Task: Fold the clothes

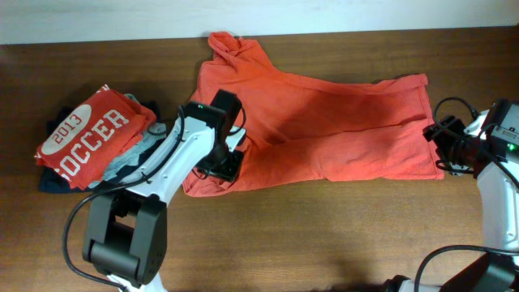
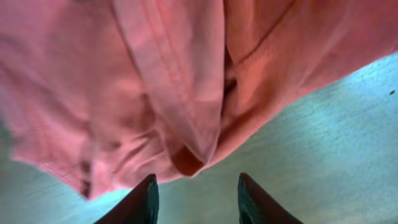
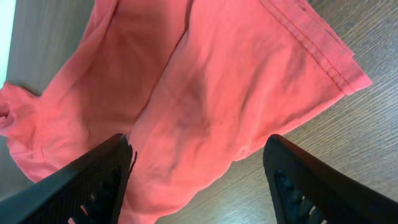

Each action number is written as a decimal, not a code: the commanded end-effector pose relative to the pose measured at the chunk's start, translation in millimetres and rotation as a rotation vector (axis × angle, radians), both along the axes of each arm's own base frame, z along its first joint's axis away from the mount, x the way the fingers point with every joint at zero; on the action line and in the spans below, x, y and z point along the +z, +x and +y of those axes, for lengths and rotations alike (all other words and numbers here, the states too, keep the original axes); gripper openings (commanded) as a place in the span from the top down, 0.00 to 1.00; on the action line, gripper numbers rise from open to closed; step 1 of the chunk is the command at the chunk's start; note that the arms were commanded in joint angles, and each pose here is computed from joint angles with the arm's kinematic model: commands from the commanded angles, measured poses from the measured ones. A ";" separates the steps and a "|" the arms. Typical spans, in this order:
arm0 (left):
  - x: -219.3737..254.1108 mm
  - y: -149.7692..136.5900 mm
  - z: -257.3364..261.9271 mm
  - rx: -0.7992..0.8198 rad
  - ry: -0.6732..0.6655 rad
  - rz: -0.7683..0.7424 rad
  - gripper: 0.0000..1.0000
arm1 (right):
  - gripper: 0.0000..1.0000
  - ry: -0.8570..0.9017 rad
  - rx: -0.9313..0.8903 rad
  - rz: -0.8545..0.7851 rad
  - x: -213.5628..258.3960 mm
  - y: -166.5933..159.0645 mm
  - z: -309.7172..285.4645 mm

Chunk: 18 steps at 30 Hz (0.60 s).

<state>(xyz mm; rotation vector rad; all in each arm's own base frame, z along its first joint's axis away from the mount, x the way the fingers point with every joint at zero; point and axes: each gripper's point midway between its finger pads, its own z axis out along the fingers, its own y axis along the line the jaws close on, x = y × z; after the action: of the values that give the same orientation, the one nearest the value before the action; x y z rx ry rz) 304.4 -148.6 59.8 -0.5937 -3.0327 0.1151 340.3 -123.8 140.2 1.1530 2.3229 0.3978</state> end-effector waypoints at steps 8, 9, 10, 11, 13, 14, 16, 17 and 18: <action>-26.6 -8.8 0.8 0.022 -0.020 0.013 0.65 | 0.30 0.006 0.022 0.013 2.2 -4.4 5.6; -27.6 -8.6 1.0 0.022 -0.020 0.011 0.68 | 0.30 0.007 0.022 0.014 2.0 -4.6 5.8; -28.1 -5.8 2.8 0.021 -0.008 -0.002 0.75 | 0.30 0.008 0.022 0.016 1.7 -5.1 6.0; -28.3 -3.4 4.3 0.021 0.002 -0.014 0.79 | 0.30 0.009 0.022 0.018 1.5 -5.5 6.2; -27.0 4.7 7.0 0.022 0.022 -0.049 1.00 | 0.30 0.010 0.022 0.020 1.3 -5.8 6.4; -25.1 6.2 6.3 0.022 0.020 -0.052 1.00 | 0.30 0.010 0.022 0.021 1.1 -6.1 6.5; -16.5 8.9 8.0 0.024 0.030 -0.055 0.99 | 0.30 0.012 0.022 0.025 0.6 -6.8 6.9; -10.2 11.8 10.3 0.027 0.041 -0.061 0.99 | 0.30 0.013 0.022 0.027 0.4 -7.2 7.1; -1.7 15.6 13.3 0.032 0.054 -0.070 0.99 | 0.30 0.014 0.022 0.027 0.4 -7.3 7.2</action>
<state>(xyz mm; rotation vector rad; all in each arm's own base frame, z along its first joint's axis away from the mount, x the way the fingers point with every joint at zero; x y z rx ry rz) 301.6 -142.1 37.3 -0.5684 -3.0497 0.0746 331.3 -119.1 134.7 1.1809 2.3618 0.4036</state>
